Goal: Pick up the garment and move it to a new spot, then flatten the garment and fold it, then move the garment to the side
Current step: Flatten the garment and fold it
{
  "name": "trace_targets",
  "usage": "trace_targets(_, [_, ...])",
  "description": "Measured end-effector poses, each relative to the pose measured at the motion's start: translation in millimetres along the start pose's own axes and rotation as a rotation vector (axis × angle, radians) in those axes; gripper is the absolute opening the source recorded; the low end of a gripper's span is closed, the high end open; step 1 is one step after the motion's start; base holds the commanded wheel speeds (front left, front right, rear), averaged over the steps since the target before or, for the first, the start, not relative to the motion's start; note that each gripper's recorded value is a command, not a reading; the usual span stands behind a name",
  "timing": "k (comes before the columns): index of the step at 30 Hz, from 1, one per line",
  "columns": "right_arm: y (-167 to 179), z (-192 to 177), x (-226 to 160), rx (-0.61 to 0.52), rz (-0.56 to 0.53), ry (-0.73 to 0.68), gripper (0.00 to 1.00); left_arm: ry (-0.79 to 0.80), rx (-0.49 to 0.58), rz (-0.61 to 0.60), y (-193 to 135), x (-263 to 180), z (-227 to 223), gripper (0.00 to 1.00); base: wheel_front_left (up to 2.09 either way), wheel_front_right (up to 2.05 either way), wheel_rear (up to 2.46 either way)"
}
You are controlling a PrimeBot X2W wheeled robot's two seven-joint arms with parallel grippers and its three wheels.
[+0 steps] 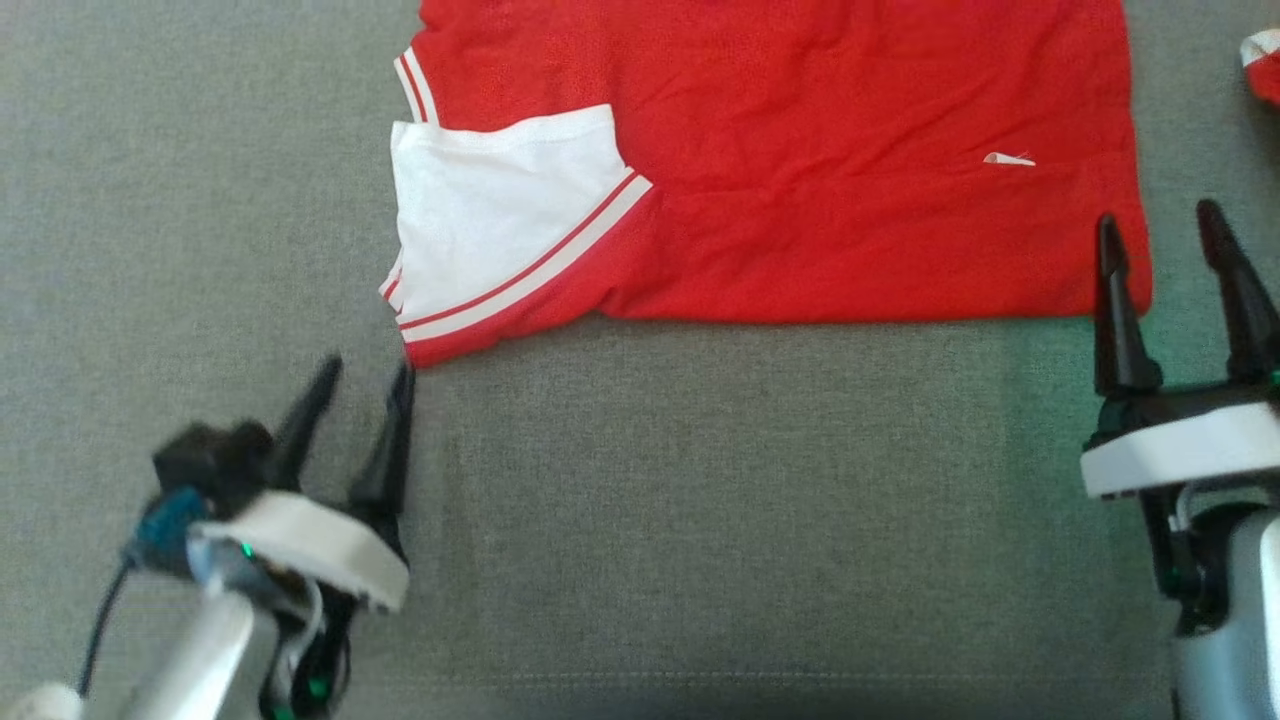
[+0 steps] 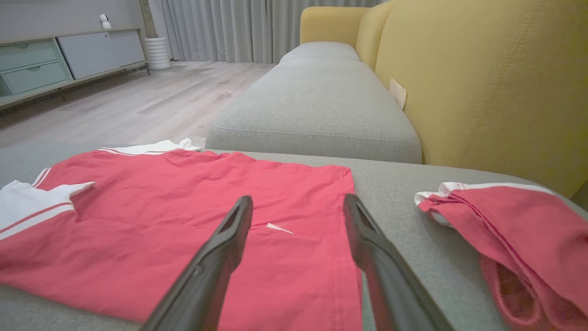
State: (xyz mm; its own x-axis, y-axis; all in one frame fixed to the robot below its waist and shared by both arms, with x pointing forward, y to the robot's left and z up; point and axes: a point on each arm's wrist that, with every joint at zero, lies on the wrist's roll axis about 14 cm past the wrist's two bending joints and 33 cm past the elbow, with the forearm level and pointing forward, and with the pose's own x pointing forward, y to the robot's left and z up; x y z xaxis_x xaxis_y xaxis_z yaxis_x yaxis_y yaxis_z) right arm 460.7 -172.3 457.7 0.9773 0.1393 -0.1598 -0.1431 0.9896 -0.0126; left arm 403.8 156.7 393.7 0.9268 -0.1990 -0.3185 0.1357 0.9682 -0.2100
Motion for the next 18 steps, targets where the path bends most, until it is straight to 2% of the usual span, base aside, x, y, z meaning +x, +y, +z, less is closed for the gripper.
trace_targets(4, [0,0,-5,0.011,-0.008,-0.004,1.0,0.076,-0.073,0.014,-7,-12,-19,1.0,0.0,0.0,0.0])
trace_targets(10, [-1,-3,-9,0.022,-0.021,0.005,1.0,0.058,-0.113,0.033,-6,-2,-12,1.0,0.0,0.0,0.0])
trace_targets(15, [-2,-5,-9,0.027,-0.027,0.011,1.0,0.066,-0.106,0.033,-7,12,-10,1.0,0.0,0.0,0.0])
trace_targets(18, [-2,-7,-10,0.028,-0.027,0.02,1.0,0.091,-0.057,0.024,-8,19,-15,1.0,0.0,0.0,0.0])
